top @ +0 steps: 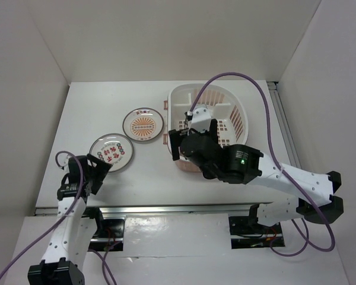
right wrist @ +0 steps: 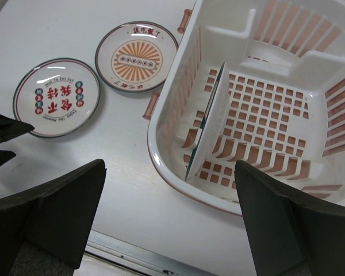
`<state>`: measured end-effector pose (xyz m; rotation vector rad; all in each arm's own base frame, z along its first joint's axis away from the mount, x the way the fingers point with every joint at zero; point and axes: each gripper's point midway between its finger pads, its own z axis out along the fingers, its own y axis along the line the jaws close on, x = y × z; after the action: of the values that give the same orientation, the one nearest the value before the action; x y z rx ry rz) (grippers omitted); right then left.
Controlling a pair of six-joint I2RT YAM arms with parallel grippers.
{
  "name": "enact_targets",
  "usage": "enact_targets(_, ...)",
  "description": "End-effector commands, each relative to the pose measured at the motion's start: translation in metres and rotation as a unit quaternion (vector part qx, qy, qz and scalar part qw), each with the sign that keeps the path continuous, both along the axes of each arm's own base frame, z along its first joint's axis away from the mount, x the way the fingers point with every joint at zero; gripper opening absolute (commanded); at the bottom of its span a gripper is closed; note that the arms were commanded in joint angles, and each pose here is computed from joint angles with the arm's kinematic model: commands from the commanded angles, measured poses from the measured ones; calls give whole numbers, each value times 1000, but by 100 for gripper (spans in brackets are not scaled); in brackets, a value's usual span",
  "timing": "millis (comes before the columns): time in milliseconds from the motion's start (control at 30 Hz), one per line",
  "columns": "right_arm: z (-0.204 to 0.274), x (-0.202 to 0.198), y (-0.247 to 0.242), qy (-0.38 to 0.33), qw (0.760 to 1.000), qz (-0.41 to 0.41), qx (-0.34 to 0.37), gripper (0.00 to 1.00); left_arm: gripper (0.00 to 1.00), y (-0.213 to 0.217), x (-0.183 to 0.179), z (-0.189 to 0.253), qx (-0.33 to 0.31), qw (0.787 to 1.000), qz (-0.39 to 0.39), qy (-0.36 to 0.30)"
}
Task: Load the plates into the dish rack
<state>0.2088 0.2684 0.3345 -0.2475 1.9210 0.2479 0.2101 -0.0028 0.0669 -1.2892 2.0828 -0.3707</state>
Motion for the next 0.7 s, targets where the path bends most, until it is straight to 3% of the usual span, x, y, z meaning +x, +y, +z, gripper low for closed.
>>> enact_targets(0,14,-6,-2,-10,999,20,23,100,100,5,7,-9,-22,998,53,-25)
enact_targets(167,12,-10,-6,-6,999,30,19,100,98,10,9,-28,-27,997,77,-14)
enact_targets(400,8,-11,1,-8,999,47,26,100,80,18,16,-39,-17,995,98,-16)
enact_targets(600,5,-9,12,-12,998,57,17,100,74,24,21,-44,-13,993,115,-12)
enact_targets(667,5,-9,12,-12,998,57,17,100,68,23,21,-47,-17,993,119,-11)
